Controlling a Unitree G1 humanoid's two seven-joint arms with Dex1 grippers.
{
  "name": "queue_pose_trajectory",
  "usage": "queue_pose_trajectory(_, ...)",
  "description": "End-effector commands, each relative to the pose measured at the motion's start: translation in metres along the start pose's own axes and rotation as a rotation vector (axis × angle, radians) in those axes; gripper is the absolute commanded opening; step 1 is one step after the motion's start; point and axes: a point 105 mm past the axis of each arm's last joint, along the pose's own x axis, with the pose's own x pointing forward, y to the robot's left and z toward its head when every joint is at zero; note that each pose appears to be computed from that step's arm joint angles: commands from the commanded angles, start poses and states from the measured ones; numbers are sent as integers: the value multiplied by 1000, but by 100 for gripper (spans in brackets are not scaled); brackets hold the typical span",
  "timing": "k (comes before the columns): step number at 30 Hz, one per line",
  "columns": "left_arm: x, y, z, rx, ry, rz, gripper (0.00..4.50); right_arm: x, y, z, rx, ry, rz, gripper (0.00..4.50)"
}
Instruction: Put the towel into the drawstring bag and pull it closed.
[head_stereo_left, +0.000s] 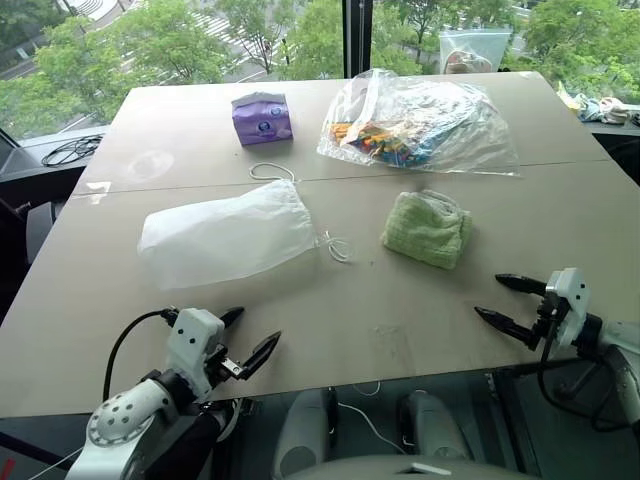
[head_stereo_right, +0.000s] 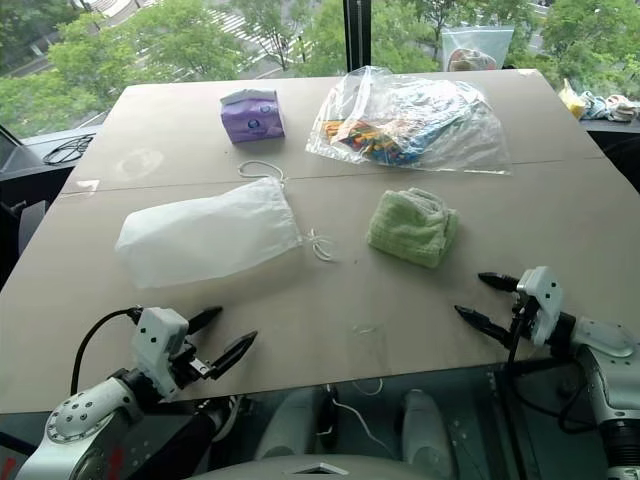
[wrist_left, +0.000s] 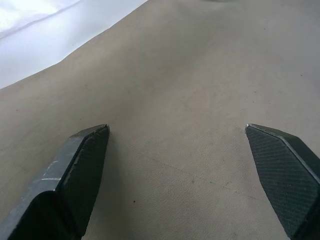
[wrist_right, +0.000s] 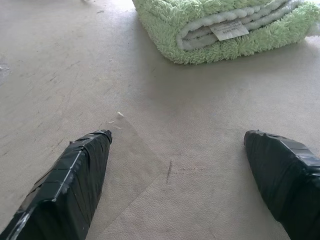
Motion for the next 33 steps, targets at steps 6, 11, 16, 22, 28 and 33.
queue_pose_trajectory(6,8,3,13,-2,-41,-19,446,-4,0,11,-15,-31,-18,450)
queue_pose_trajectory(11,24,-4,51,-108,-193,-23,446,-9,-16,40,-49,-88,-14,450)
queue_pose_trajectory(16,51,-36,102,-250,-361,-104,446,-13,-33,83,-70,-173,71,450)
queue_pose_trajectory(22,85,-68,133,-271,-414,-110,446,5,-28,114,-116,-218,202,450)
queue_pose_trajectory(28,125,-63,140,-116,-370,126,446,15,-21,117,-98,-222,277,450)
queue_pose_trajectory(33,151,-41,163,-4,-398,387,446,16,-19,118,-91,-213,312,450)
